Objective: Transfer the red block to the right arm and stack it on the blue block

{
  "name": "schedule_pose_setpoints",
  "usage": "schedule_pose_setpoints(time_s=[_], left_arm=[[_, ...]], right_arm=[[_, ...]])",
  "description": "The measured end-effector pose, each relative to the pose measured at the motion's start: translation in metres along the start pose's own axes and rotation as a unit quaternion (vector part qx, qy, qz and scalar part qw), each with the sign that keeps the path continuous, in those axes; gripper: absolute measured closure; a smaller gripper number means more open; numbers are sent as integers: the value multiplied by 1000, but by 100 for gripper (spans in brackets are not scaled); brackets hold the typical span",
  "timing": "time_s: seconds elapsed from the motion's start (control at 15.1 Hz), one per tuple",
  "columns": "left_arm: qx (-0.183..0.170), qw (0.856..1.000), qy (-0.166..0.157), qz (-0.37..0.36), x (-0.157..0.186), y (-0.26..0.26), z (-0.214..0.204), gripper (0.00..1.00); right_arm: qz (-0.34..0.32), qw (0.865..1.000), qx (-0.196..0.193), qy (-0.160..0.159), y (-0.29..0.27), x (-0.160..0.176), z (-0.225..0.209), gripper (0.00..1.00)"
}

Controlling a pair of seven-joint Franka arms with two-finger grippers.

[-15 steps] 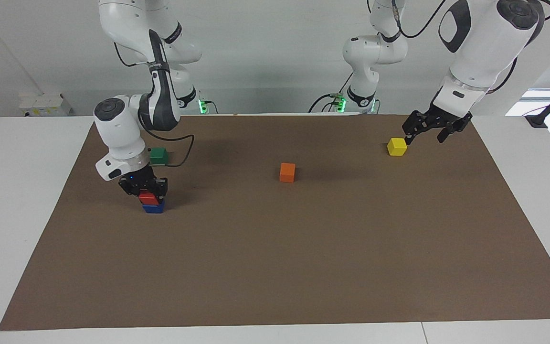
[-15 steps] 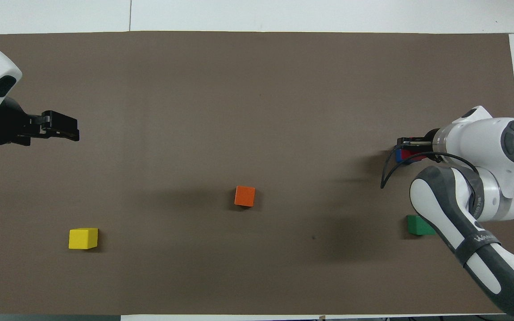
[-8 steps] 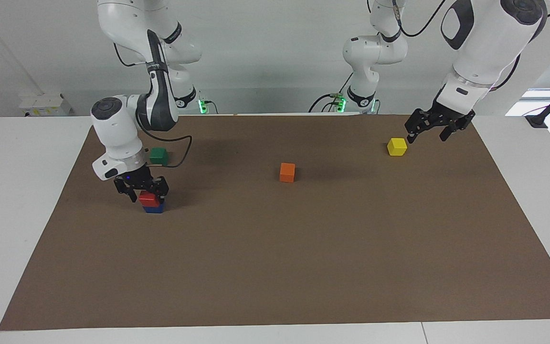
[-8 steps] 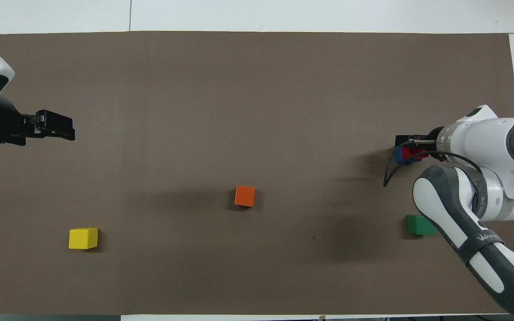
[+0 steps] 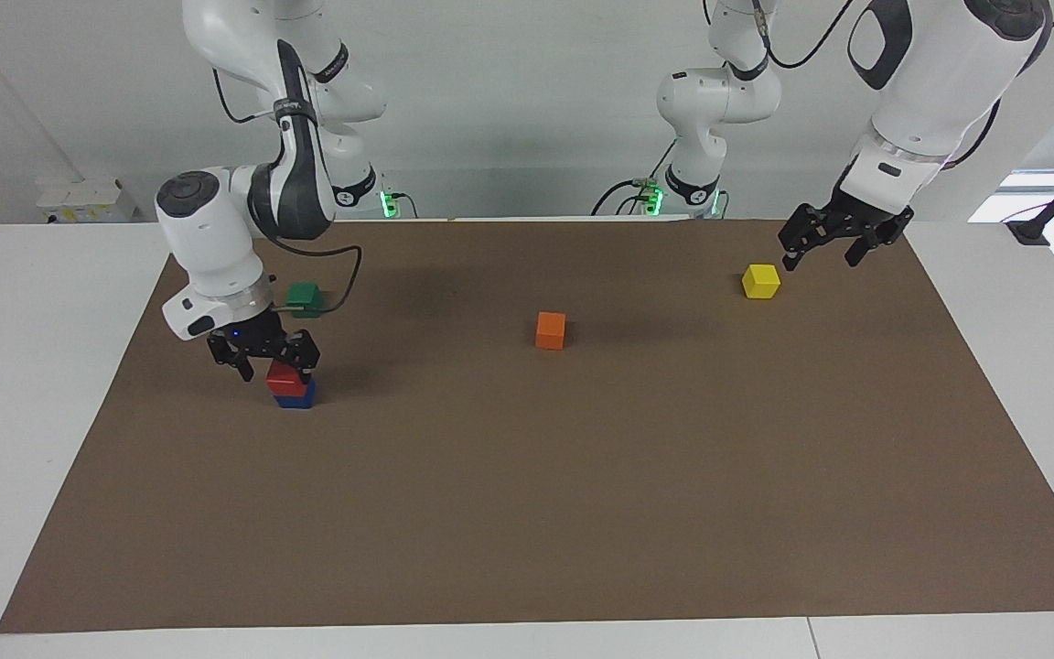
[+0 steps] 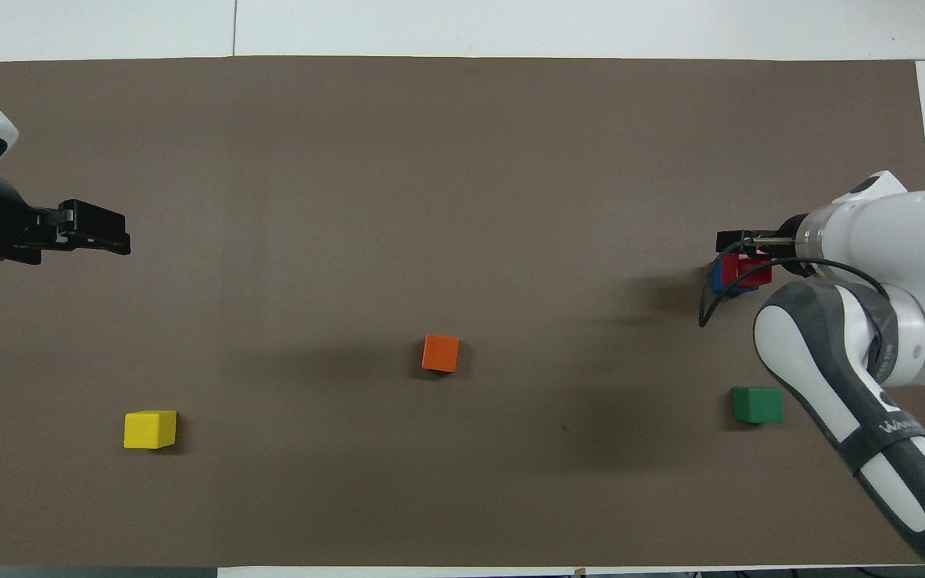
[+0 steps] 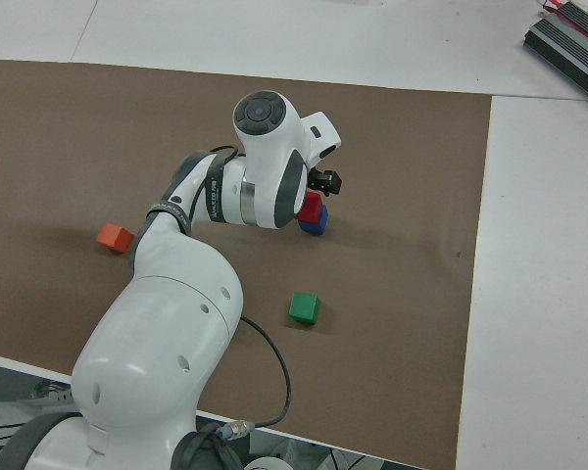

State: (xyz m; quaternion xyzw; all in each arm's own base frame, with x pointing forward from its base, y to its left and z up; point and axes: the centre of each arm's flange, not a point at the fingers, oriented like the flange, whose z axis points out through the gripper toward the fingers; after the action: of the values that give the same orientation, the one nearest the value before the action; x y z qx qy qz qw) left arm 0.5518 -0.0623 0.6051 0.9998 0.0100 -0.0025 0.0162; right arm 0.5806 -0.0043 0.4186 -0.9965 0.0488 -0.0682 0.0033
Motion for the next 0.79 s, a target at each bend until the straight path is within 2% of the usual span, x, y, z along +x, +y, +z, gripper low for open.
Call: schedule_pose_setpoints(time_s=[0.2,0.33,0.53,0.79], left_arm=[[0,1000,0,0,0,0,0,0],[0,1000,0,0,0,0,0,0],[0,1000,-1,0,-1,0,0,0],[0,1000,-1,0,-1,0,0,0]], right_arm=[[-14,1000,0,-2,0,19,-66,0],[-32,999,0,-15,1,22,-98,0],[-43,998,-1,-56,2,13,-148,0],[-42,996,0,-82,7,-17,-203,0]])
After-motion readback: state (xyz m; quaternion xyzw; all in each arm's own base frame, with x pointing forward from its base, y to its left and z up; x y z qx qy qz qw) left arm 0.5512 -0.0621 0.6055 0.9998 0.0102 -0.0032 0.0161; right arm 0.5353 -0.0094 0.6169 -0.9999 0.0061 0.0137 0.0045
